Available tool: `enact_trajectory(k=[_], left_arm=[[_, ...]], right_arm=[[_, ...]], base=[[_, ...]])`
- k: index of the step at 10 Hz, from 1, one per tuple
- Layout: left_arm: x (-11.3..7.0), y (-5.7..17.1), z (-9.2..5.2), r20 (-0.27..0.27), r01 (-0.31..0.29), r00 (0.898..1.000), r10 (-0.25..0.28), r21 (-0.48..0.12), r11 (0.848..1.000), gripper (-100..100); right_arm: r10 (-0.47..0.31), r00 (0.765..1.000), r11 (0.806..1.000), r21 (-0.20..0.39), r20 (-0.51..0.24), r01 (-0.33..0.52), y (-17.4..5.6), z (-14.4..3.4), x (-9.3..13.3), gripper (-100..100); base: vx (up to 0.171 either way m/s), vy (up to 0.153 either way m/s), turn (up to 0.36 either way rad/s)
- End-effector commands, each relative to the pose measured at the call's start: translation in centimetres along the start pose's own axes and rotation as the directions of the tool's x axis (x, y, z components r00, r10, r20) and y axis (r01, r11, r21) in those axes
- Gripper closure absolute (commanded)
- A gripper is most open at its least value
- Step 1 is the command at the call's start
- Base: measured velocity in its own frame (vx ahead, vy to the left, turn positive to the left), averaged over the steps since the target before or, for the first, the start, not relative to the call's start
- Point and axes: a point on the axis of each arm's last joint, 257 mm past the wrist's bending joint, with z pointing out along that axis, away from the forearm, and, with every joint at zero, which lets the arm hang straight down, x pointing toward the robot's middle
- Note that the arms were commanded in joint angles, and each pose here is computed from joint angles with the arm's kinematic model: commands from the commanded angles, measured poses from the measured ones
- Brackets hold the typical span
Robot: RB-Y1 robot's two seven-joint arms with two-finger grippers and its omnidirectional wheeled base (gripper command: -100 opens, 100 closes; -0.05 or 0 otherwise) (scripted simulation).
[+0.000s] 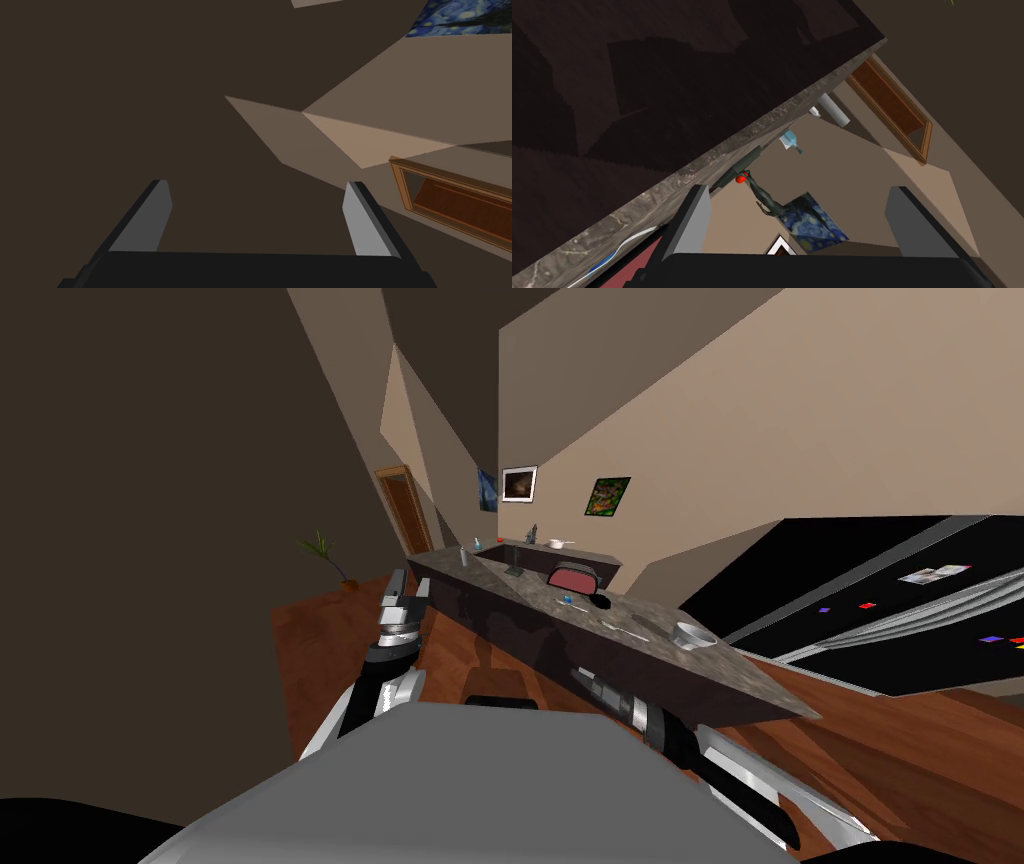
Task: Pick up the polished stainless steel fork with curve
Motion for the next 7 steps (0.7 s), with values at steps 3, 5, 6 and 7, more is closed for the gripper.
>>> enact_trajectory(k=[3, 5, 6, 7], left_arm=[[0.0, 0.0, 0.0, 0.000, 0.000, 1.000, 0.000, 0.000, 1.000, 0], [0.0, 0.0, 0.0, 0.000, 0.000, 1.000, 0.000, 0.000, 1.000, 0], [0.0, 0.0, 0.0, 0.000, 0.000, 1.000, 0.000, 0.000, 1.000, 0], [0.0, 0.0, 0.0, 0.000, 0.000, 1.000, 0.000, 0.000, 1.000, 0]], right_arm=[[-0.047, 0.992, 0.996, 0.076, -0.114, 0.056, -3.3, -2.1, 1.2, -100], [-0.071, 0.980, 0.988, 0.124, -0.184, 0.095, -5.5, -3.8, 1.8, -100], [-0.078, 0.970, 0.979, 0.166, -0.229, 0.118, -7.4, -5.3, 2.5, -100], [-0.094, 0.963, 0.976, 0.168, -0.253, 0.139, -7.6, -5.7, 2.2, -100]], base=[[0.029, 0.022, 0.108], [0.050, 0.024, 0.142], [0.061, 0.026, 0.164], [0.056, 0.010, 0.088]])
